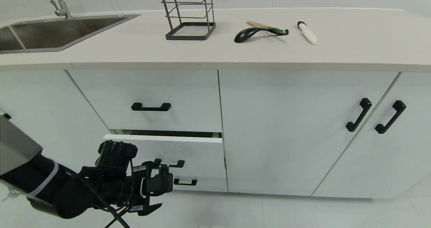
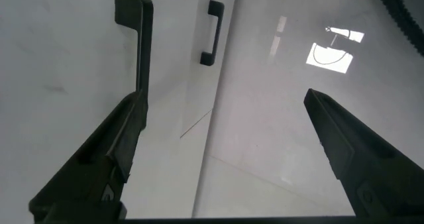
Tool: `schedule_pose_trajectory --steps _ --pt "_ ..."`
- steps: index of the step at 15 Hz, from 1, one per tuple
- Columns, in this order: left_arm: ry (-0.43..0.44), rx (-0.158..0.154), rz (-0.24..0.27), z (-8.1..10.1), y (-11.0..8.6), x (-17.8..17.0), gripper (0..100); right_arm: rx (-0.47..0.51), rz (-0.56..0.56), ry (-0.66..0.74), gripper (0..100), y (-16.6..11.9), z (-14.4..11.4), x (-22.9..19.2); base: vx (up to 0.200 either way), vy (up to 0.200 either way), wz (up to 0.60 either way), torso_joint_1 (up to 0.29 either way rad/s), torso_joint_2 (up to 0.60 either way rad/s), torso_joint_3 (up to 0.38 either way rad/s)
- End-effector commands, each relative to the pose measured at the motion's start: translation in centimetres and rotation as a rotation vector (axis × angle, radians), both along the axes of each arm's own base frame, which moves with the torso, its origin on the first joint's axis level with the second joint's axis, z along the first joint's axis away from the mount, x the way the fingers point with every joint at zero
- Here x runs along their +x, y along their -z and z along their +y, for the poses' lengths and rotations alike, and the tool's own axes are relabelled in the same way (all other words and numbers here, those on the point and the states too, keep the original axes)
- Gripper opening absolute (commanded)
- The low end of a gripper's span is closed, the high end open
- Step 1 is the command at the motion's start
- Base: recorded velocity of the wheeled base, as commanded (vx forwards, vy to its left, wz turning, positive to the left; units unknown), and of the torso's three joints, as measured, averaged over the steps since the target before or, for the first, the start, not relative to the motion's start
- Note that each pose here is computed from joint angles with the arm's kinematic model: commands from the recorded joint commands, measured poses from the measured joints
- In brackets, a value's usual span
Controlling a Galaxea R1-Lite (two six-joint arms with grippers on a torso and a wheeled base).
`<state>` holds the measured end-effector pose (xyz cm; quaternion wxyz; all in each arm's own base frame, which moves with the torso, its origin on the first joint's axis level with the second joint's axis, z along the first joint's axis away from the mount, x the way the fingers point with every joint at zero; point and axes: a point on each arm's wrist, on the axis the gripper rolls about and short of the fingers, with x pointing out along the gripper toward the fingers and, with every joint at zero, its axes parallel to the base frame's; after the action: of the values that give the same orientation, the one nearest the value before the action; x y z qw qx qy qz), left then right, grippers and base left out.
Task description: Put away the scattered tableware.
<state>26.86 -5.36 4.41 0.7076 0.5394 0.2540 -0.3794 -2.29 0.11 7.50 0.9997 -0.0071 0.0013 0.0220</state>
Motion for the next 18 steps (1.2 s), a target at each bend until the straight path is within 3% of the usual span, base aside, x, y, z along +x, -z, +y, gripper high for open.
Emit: schedule_pose_trajectory --steps 1,5,8,9,11,18 --pt "0.01 -0.013 -0.056 0.3 -2.3 -3.0 100 -0.001 0.0 0.0 0 0.0 0.0 0.0 0.0 0.0 0.0 0.0 0.0 0.0" --pt "0.036 -0.046 -0.142 0.4 -4.6 -6.0 100 -0.001 0.002 0.0 0 0.0 0.0 0.0 0.0 0.0 0.0 0.0 0.0 0.0" --pt "0.081 -0.108 -0.251 -1.3 -7.6 -3.8 100 -0.001 0.0 0.0 0 0.0 0.0 0.0 0.0 0.0 0.0 0.0 0.0 0.0" --pt "0.077 -0.119 -0.26 -1.5 -8.4 -3.0 100 -0.001 0.002 0.0 0 0.0 0.0 0.0 0.0 0.0 0.0 0.0 0.0 0.0" --pt "0.072 -0.115 -0.239 -1.9 -9.1 -1.4 100 -0.001 0.002 0.0 0 0.0 0.0 0.0 0.0 0.0 0.0 0.0 0.0 0.0" --pt "0.029 -0.102 -0.206 -1.8 -7.1 3.6 100 -0.001 0.0 0.0 0 0.0 0.0 0.0 0.0 0.0 0.0 0.0 0.0 0.0"
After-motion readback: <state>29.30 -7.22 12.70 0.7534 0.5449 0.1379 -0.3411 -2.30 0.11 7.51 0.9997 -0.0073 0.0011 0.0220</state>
